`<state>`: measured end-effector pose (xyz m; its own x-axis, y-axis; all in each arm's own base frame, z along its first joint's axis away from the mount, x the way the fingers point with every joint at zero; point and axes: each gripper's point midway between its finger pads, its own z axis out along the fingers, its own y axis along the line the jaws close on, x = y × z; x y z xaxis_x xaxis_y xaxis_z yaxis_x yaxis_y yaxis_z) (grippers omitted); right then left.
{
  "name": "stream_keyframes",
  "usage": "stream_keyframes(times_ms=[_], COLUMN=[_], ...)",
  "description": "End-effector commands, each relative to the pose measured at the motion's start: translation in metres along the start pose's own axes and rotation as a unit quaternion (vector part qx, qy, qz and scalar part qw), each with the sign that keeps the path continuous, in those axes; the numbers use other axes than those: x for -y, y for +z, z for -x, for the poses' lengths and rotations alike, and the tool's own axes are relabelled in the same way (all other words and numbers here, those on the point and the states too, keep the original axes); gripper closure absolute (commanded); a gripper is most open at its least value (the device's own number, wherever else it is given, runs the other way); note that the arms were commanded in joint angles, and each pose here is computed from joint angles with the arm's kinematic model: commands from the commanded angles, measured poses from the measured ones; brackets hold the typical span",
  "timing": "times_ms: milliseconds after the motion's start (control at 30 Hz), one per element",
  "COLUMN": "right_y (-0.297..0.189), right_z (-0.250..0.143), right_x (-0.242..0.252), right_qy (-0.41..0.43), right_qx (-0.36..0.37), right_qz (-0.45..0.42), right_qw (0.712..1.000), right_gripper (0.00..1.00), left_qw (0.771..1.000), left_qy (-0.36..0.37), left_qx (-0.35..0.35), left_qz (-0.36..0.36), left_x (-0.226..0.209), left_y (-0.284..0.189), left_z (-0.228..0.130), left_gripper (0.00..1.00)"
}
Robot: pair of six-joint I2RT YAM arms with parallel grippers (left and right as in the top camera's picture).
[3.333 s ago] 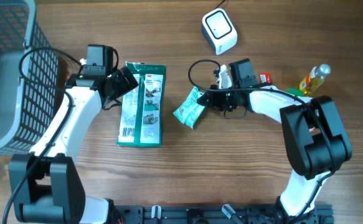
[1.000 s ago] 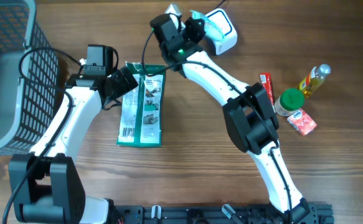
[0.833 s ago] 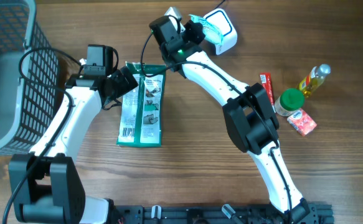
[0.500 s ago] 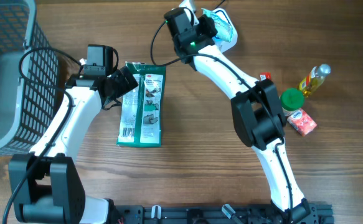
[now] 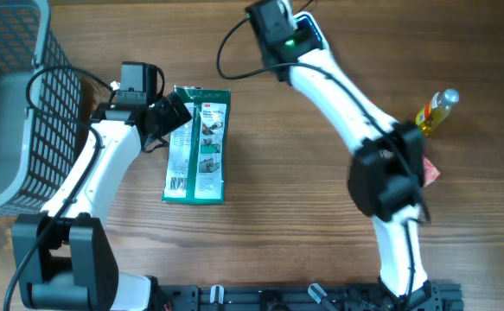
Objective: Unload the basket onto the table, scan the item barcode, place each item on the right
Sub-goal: 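Hold the wipes packet under the scanner, then lower it right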
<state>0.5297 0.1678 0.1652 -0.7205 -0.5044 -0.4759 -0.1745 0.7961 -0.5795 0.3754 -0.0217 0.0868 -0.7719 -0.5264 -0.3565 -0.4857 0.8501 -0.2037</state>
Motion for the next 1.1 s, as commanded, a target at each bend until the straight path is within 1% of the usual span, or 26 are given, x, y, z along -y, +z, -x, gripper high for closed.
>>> stream_keyframes(times_ms=[0,33,67,100,133,200,333,400,467,500,567,633,733,767,800,833,933,967,1033,1067], right_y=[-0.073,-0.087,-0.099,-0.117,-0.123,-0.127,-0.108,-0.099,-0.085,-0.076,-0.052,-0.035,-0.018,-0.014,-0.012,-0.009,-0.007,-0.011,-0.022,-0.034], right_z=[-0.013,-0.034,-0.051,-0.083,-0.1,-0.128,-0.175,-0.194,-0.212,-0.22,-0.236,-0.246,-0.246,-0.244,-0.241,-0.239,-0.222,-0.214,-0.2,-0.195], right_x=[0.024,0.012,0.003,-0.009,-0.013,-0.021,-0.046,-0.057,-0.067,-0.07,-0.071,-0.069,-0.064,-0.063,-0.063,-0.061,-0.047,-0.043,-0.039,-0.046], right_qy=[0.064,0.058,0.056,0.06,0.064,0.069,0.058,0.07,0.084,0.092,0.1,0.092,0.087,0.088,0.09,0.094,0.117,0.13,0.166,0.18], right_qx=[-0.008,-0.042,-0.075,-0.142,-0.181,-0.241,-0.311,-0.338,-0.356,-0.36,-0.361,-0.351,-0.332,-0.325,-0.318,-0.312,-0.299,-0.297,-0.297,-0.299], right_qz=[0.143,0.221,0.277,0.356,0.383,0.41,0.41,0.403,0.389,0.374,0.324,0.292,0.258,0.252,0.25,0.243,0.214,0.211,0.212,0.238], right_qw=[0.988,0.973,0.956,0.922,0.903,0.877,0.855,0.847,0.845,0.85,0.869,0.885,0.903,0.907,0.91,0.914,0.923,0.922,0.916,0.906], right_gripper=[0.96,0.96,0.96,0.96,0.96,0.96,0.96,0.96,0.96,0.96,0.96,0.96,0.95,0.83,0.53,0.48,0.4,0.38,0.38,0.38], left_qw=[1.0,1.0,1.0,1.0,1.0,1.0,1.0,1.0,1.0,1.0,1.0,1.0,1.0,1.0,1.0,1.0,1.0,1.0,1.0,1.0], left_qy=[0.0,0.0,0.0,0.0,0.0,0.0,0.0,0.0,0.0,0.0,0.0,0.0,0.0,0.0,0.0,0.0,0.0,0.0,0.0,0.0], left_qx=[0.008,0.008,0.008,0.008,0.008,0.008,0.008,0.008,0.008,0.008,0.008,0.008,0.008,0.008,0.008,0.008,0.008,0.008,0.008,0.008], left_qz=[0.004,0.003,0.003,0.003,0.003,0.003,0.003,0.003,0.004,0.003,0.003,0.004,0.003,0.003,0.003,0.003,0.003,0.003,0.003,0.004], left_x=[-0.002,-0.002,-0.002,-0.002,-0.002,-0.002,-0.002,-0.002,-0.002,-0.002,-0.002,-0.002,-0.002,-0.002,-0.002,-0.002,-0.002,-0.002,-0.002,-0.002], left_y=[-0.002,-0.002,-0.002,-0.002,-0.002,-0.002,-0.002,-0.002,-0.002,-0.002,-0.002,-0.002,-0.002,-0.002,-0.002,-0.002,-0.002,-0.002,-0.002,-0.002], left_z=[0.004,0.004,0.004,0.004,0.004,0.004,0.004,0.004,0.004,0.004,0.004,0.004,0.004,0.004,0.004,0.004,0.004,0.004,0.004,0.004], left_gripper=[0.0,0.0,0.0,0.0,0.0,0.0,0.0,0.0,0.0,0.0,0.0,0.0,0.0,0.0,0.0,0.0,0.0,0.0,0.0,0.0])
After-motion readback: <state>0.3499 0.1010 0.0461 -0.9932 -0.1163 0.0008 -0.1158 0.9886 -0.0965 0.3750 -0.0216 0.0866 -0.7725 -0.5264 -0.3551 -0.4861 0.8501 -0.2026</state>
